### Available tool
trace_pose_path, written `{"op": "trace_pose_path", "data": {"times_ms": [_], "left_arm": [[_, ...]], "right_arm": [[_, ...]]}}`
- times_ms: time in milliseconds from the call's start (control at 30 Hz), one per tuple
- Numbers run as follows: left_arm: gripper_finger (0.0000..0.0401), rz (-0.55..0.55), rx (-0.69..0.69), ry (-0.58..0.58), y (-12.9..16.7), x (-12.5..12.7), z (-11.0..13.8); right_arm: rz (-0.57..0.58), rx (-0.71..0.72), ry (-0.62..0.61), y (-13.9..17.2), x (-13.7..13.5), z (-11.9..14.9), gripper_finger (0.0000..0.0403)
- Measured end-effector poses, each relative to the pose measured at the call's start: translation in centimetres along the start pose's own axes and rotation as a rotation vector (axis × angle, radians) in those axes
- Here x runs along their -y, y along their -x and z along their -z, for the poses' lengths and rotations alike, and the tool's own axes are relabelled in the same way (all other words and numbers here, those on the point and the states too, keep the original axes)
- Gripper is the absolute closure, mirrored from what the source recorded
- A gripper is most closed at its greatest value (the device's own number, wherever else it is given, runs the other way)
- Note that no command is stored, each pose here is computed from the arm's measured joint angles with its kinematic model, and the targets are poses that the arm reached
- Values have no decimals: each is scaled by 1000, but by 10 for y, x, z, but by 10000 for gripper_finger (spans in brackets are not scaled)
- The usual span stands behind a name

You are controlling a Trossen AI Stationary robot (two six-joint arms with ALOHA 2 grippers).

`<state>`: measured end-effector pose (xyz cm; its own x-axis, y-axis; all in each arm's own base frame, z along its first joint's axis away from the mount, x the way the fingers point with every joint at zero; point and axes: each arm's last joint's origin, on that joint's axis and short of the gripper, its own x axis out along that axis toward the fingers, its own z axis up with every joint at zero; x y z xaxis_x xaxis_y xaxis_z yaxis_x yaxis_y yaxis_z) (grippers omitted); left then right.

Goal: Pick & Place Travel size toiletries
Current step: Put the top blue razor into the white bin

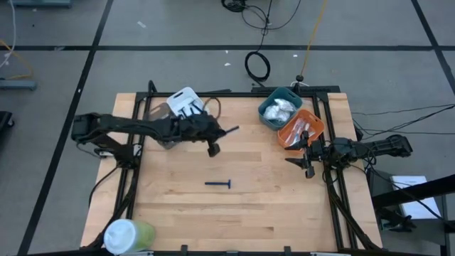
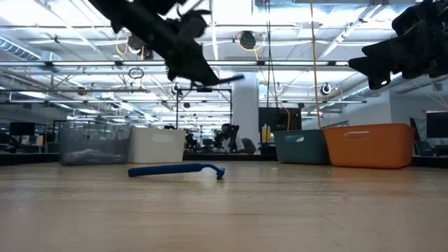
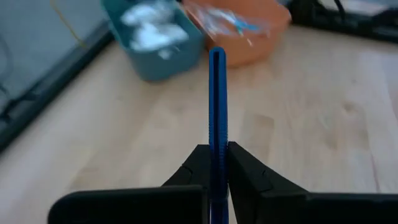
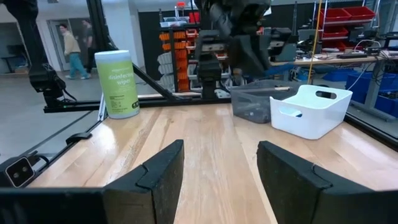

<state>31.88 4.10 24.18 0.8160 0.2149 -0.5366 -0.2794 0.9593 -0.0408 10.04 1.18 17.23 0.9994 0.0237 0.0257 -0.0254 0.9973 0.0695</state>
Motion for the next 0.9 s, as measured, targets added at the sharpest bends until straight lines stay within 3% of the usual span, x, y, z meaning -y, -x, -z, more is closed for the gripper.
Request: {"op": "trace_pose_path", "data": {"times_ms": [300,700,900], "left_arm": [[389,-184,61,86,35,-35,13],[372,-576,164,514,48,-93,79],[371,-634,170,605,49,-107,91]], "right_arm": [[0,0,0,0,0,0,211],[0,-1,0,0,0,0,211],[0,0,0,0,0,0,211]]}}
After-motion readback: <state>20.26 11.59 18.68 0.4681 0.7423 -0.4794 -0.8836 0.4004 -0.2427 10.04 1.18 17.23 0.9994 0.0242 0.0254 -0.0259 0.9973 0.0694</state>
